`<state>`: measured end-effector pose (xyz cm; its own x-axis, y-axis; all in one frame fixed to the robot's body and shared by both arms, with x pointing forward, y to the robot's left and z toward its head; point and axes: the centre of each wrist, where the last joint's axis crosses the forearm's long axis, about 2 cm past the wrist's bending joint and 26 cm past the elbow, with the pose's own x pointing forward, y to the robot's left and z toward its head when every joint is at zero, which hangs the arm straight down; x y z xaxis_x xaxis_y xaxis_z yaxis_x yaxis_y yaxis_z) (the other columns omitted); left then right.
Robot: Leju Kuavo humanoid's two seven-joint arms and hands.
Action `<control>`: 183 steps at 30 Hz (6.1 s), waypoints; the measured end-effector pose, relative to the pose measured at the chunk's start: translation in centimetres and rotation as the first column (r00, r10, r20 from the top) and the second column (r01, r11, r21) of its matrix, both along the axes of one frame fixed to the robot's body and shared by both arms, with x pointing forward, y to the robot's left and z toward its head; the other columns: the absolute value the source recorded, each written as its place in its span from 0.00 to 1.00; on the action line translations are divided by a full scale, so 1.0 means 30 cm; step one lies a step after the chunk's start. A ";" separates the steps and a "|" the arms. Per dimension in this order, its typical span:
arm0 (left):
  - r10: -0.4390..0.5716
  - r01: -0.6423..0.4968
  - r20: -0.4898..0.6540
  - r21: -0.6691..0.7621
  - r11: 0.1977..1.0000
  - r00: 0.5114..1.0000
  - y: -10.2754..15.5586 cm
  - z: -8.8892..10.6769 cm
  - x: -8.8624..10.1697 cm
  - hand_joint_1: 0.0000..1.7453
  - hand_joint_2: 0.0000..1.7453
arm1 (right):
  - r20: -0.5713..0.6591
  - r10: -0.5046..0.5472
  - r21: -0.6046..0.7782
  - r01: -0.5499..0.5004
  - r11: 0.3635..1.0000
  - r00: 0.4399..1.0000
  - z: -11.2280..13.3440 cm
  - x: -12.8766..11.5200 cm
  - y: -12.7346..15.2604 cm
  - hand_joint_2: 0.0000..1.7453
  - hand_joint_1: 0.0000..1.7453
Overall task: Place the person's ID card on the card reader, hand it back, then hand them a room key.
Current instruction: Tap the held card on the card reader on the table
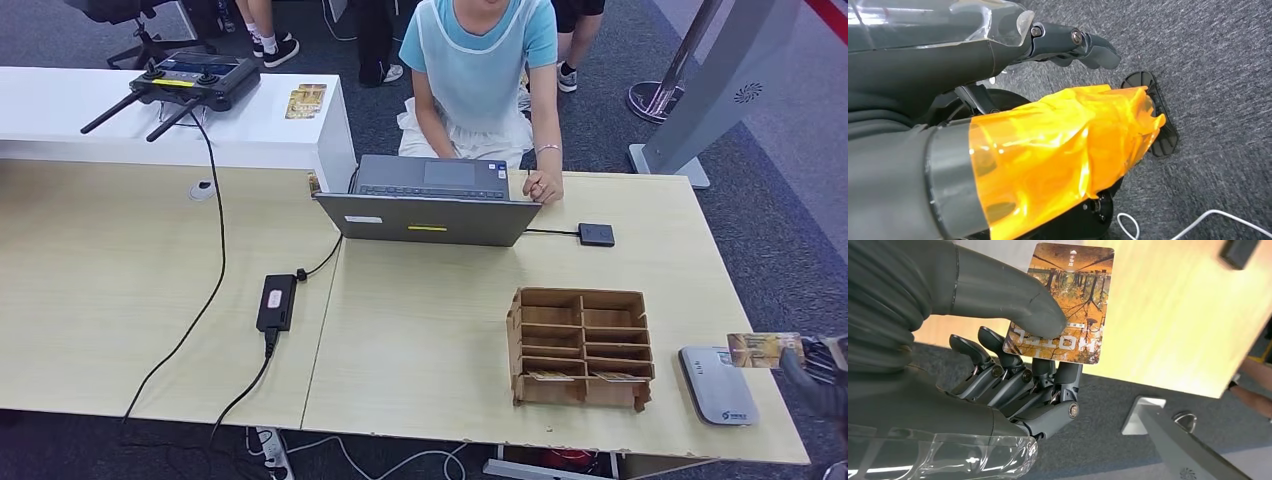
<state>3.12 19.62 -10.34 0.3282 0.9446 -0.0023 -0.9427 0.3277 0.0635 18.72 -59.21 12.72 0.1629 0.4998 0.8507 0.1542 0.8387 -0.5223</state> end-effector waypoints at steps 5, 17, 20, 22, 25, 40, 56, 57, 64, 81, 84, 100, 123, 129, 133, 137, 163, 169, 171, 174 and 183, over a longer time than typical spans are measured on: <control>0.033 -0.033 0.006 0.002 0.999 0.999 0.000 0.000 -0.003 0.00 0.00 | -0.017 -0.052 -0.005 0.052 0.999 0.999 0.005 -0.098 -0.060 1.00 1.00; 0.059 -0.059 0.012 0.000 0.998 0.998 0.001 -0.001 -0.005 0.00 0.00 | 0.024 -0.146 0.023 0.146 0.989 0.989 0.002 -0.169 -0.080 1.00 1.00; 0.062 -0.062 0.013 0.000 0.998 0.998 0.001 -0.001 -0.005 0.00 0.00 | 0.025 -0.154 0.027 0.153 0.988 0.988 -0.002 -0.176 -0.077 1.00 1.00; 0.067 -0.067 0.014 0.001 0.998 0.998 0.001 -0.001 -0.005 0.00 0.00 | 0.020 -0.154 0.023 0.154 0.988 0.988 -0.003 -0.182 -0.076 1.00 1.00; 0.079 -0.080 0.014 0.001 0.997 0.997 0.001 -0.001 -0.006 0.00 0.00 | 0.010 -0.149 0.015 0.149 0.989 0.989 -0.007 -0.181 -0.071 1.00 1.00; 0.090 -0.090 0.011 0.000 0.996 0.996 0.001 -0.001 -0.006 0.00 0.00 | 0.078 -0.175 0.032 0.173 0.984 0.981 -0.037 -0.039 0.043 1.00 1.00; 0.089 -0.089 0.009 -0.002 0.996 0.996 0.004 -0.002 -0.006 0.00 0.00 | 0.061 -0.117 0.044 0.114 0.992 0.991 -0.049 0.035 0.122 1.00 1.00; 0.089 -0.089 0.009 -0.002 0.996 0.996 0.004 -0.002 -0.006 0.00 0.00 | 0.059 -0.115 0.044 0.112 0.993 0.992 -0.050 0.036 0.123 1.00 1.00; 0.090 -0.090 0.007 -0.002 0.996 0.996 0.004 -0.002 -0.006 0.00 0.00 | 0.036 -0.115 0.037 0.114 0.993 0.993 -0.058 0.043 0.128 1.00 1.00; 0.102 -0.102 0.007 -0.001 0.995 0.995 0.008 -0.002 -0.006 0.00 0.00 | -0.001 -0.128 0.067 0.128 0.989 0.992 -0.097 0.030 0.131 1.00 1.00; 0.102 -0.102 0.007 -0.001 0.995 0.995 0.008 -0.002 -0.006 0.00 0.00 | -0.009 -0.128 0.064 0.129 0.990 0.992 -0.102 0.025 0.132 1.00 1.00; 0.104 -0.104 0.007 -0.001 0.995 0.995 0.009 -0.003 -0.006 0.00 0.00 | -0.036 -0.139 0.046 0.140 0.989 0.990 -0.114 0.010 0.131 1.00 1.00; 0.112 -0.112 -0.002 0.002 0.994 0.994 0.012 -0.002 0.000 0.00 0.00 | -0.153 -0.158 -0.005 0.159 0.987 0.975 -0.151 -0.023 0.125 1.00 1.00; 0.112 -0.112 -0.007 0.002 0.994 0.994 0.012 -0.002 0.003 0.00 0.00 | -0.171 -0.204 -0.093 0.190 0.977 0.964 -0.154 -0.029 0.121 1.00 1.00; 0.113 -0.113 -0.012 -0.002 0.994 0.994 0.013 -0.002 0.006 0.00 0.00 | -0.174 -0.249 -0.176 0.219 0.960 0.953 -0.156 -0.033 0.118 1.00 1.00; 0.114 -0.114 -0.012 -0.003 0.993 0.993 0.013 -0.002 0.007 0.00 0.00 | -0.175 -0.257 -0.191 0.223 0.956 0.951 -0.161 -0.035 0.116 1.00 1.00; 0.133 -0.133 0.001 0.006 0.991 0.991 0.012 -0.002 0.002 0.00 0.00 | -0.095 -0.194 -0.032 0.191 0.981 0.976 -0.147 -0.027 0.107 1.00 1.00; 0.136 -0.136 0.004 0.007 0.991 0.991 0.012 -0.002 0.000 0.00 0.00 | -0.044 -0.187 0.005 0.187 0.982 0.981 -0.135 -0.022 0.109 1.00 1.00; 0.137 -0.137 0.005 0.007 0.991 0.991 0.012 -0.003 0.000 0.00 0.00 | -0.005 -0.195 -0.001 0.195 0.981 0.981 -0.118 -0.013 0.110 1.00 1.00; 0.138 -0.138 0.006 0.006 0.990 0.990 0.012 -0.003 -0.001 0.00 0.00 | 0.070 -0.222 -0.029 0.224 0.974 0.973 -0.079 0.008 0.113 1.00 1.00; 0.136 -0.136 0.005 0.007 0.991 0.991 0.012 -0.003 -0.001 0.00 0.00 | 0.251 -0.225 -0.108 0.258 0.960 0.942 0.084 0.099 0.113 1.00 1.00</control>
